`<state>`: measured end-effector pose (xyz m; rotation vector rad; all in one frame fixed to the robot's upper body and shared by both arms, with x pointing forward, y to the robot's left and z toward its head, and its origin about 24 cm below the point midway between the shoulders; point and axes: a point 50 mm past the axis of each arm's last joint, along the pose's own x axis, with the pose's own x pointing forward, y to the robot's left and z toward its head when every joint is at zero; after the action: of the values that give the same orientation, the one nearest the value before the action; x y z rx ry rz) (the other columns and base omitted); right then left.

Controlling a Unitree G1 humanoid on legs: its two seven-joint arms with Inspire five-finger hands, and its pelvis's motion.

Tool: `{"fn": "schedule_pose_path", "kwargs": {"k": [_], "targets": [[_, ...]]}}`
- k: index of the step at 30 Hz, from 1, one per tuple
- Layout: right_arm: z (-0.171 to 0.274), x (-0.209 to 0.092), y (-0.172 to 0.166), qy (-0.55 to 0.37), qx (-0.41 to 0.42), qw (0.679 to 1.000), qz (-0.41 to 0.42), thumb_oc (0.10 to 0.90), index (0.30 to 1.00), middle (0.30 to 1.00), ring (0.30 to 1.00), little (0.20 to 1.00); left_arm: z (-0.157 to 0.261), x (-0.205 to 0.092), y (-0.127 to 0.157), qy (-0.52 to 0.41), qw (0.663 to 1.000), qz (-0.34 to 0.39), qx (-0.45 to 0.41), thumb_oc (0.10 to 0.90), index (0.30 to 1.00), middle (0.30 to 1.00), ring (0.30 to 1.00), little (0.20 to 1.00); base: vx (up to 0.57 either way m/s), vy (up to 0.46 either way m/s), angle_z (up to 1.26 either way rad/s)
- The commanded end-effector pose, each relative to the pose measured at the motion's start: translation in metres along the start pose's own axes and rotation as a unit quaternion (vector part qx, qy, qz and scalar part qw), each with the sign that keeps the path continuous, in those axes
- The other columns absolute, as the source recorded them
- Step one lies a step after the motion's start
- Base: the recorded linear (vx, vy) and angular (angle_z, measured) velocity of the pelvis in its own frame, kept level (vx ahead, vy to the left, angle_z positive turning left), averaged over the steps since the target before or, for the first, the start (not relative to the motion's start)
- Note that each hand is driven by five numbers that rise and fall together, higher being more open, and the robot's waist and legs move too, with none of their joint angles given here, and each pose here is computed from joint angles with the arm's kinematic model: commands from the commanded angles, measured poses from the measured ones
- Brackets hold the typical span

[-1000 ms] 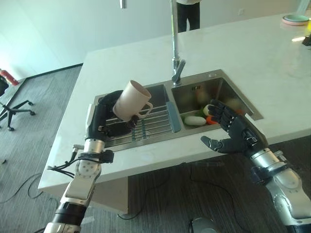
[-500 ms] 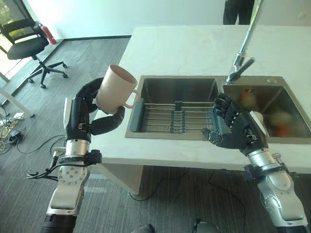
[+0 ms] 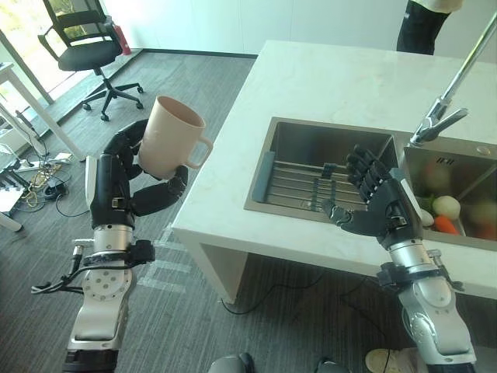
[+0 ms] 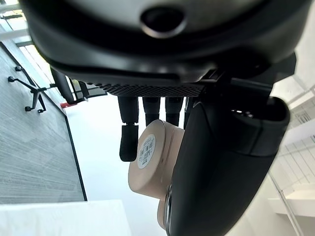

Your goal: Place the dishes in the dishwasher.

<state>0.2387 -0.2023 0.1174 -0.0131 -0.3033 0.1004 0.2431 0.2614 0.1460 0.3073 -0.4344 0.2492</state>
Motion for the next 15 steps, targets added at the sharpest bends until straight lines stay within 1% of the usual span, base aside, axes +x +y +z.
{"fn": "schedule_pose_path", "kwargs": {"k": [1, 5, 12, 15], "targets": [[0.059, 0.002, 0.002, -0.171, -0.003, 0.985, 0.020, 0.800, 0.900, 0.900, 0.900, 0.900, 0.060, 0.013, 0.008, -0.160, 0.987, 0.023, -0.022, 0.400, 0.300, 0.300, 0.300, 0.300, -0.02, -0.135, 0.02], [0.059, 0.001, -0.004, -0.174, -0.006, 0.984, 0.025, 0.800, 0.900, 0.900, 0.900, 0.900, 0.057, 0.006, 0.007, -0.158, 0.987, 0.019, -0.035, 0.400, 0.300, 0.300, 0.300, 0.300, -0.03, -0.215, 0.14], [0.060, 0.003, 0.001, -0.161, -0.012, 0.986, 0.047, 0.800, 0.900, 0.900, 0.900, 0.900, 0.053, 0.001, 0.004, -0.140, 0.989, 0.016, -0.046, 0.400, 0.300, 0.300, 0.300, 0.300, 0.04, -0.160, 0.01], [0.059, 0.004, 0.000, -0.156, -0.013, 0.987, 0.043, 0.800, 0.900, 0.900, 0.900, 0.900, 0.053, 0.000, 0.004, -0.140, 0.989, 0.016, -0.051, 0.400, 0.300, 0.300, 0.300, 0.300, 0.02, -0.094, -0.02]]}}
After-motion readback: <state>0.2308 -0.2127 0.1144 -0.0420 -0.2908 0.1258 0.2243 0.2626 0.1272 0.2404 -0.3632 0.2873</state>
